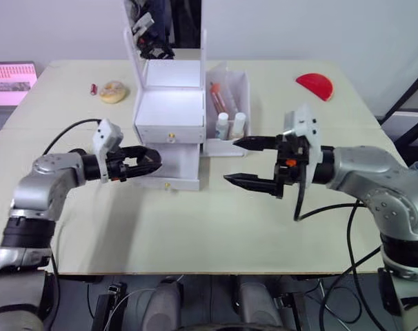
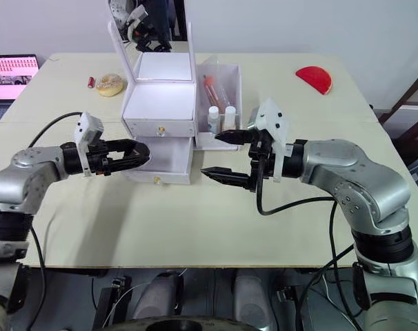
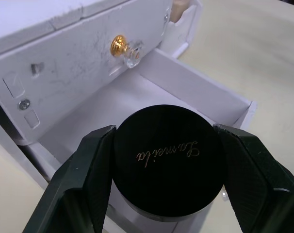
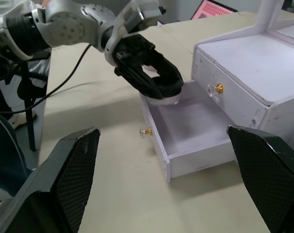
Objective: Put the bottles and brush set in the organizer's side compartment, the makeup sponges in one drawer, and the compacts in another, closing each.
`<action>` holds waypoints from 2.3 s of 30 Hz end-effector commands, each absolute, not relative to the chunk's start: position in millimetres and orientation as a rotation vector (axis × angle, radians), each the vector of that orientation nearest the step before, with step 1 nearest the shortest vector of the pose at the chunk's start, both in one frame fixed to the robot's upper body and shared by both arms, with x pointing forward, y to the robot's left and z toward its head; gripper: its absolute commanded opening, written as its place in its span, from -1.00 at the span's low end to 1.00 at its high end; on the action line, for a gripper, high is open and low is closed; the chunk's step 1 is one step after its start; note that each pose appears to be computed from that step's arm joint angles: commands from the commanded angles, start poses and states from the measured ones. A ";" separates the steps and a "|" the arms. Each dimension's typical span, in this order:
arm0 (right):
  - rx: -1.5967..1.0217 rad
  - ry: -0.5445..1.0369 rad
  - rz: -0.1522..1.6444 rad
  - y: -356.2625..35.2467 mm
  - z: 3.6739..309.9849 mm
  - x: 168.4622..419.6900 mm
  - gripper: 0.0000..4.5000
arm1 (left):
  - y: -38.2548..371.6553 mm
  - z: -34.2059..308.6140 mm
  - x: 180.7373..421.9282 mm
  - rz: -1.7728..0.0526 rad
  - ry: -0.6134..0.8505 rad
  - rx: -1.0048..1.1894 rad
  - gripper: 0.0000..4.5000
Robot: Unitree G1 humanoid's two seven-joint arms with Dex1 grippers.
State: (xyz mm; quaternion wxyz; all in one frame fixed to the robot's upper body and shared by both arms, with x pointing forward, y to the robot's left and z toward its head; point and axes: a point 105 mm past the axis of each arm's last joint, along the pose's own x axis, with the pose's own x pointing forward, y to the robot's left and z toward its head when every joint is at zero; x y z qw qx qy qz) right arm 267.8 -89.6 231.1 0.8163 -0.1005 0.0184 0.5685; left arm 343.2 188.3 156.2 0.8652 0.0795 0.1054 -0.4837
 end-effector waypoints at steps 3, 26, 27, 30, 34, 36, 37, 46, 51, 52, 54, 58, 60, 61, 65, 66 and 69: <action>-0.220 -0.007 1.178 -91.9 239.7 261.2 1.00 | 177.3 161.1 347.2 -1.063 0.187 0.192 0.17; -0.222 -0.014 1.164 -91.4 241.5 263.0 1.00 | 188.3 157.1 353.3 -1.011 0.255 0.199 0.99; -0.223 -0.013 1.165 -91.5 241.3 262.9 1.00 | 188.2 160.0 353.0 -1.012 0.252 0.188 0.99; -0.224 -0.011 1.164 -91.7 241.1 263.0 1.00 | 187.8 169.5 351.3 -1.016 0.235 0.158 0.99; -0.228 -0.011 1.162 -92.6 240.9 262.5 1.00 | 191.6 189.1 336.9 -1.044 0.206 0.108 0.99; -0.230 -0.011 1.159 -94.4 241.7 262.5 1.00 | 198.1 200.2 326.0 -1.041 0.194 0.088 0.99; -0.231 -0.011 1.156 -95.8 242.0 262.5 1.00 | 201.6 205.5 320.7 -1.034 0.188 0.080 0.99; -0.237 0.003 1.118 -123.6 237.6 268.0 1.00 | 279.4 222.0 284.0 -0.701 0.202 0.149 0.99; -0.253 0.021 1.058 -154.2 224.5 272.5 1.00 | 314.5 206.1 248.2 -0.526 0.249 0.169 0.99; -0.257 0.027 1.044 -162.5 220.6 272.6 1.00 | 319.4 202.9 239.8 -0.504 0.260 0.166 0.99; -0.254 0.058 1.005 -184.2 208.6 272.3 1.00 | 330.0 201.4 225.2 -0.449 0.266 0.171 0.99; -0.227 0.119 0.903 -230.4 184.0 270.3 1.00 | 356.5 201.9 202.8 -0.342 0.271 0.192 0.99; -0.232 0.151 0.833 -253.6 170.3 270.5 1.00 | 373.4 197.4 193.7 -0.279 0.292 0.221 0.99; -0.236 0.159 0.814 -260.5 166.2 270.0 1.00 | 379.8 194.8 190.8 -0.257 0.302 0.232 0.99; -0.242 0.166 0.772 -276.6 160.9 268.0 1.00 | 394.7 187.6 183.9 -0.220 0.317 0.234 0.99; -0.249 0.170 0.773 -277.7 160.5 267.2 1.00 | 395.4 187.5 183.7 -0.220 0.315 0.231 0.99; -0.253 0.158 0.785 -274.3 163.3 267.2 1.00 | 394.9 187.6 185.0 -0.226 0.308 0.232 0.99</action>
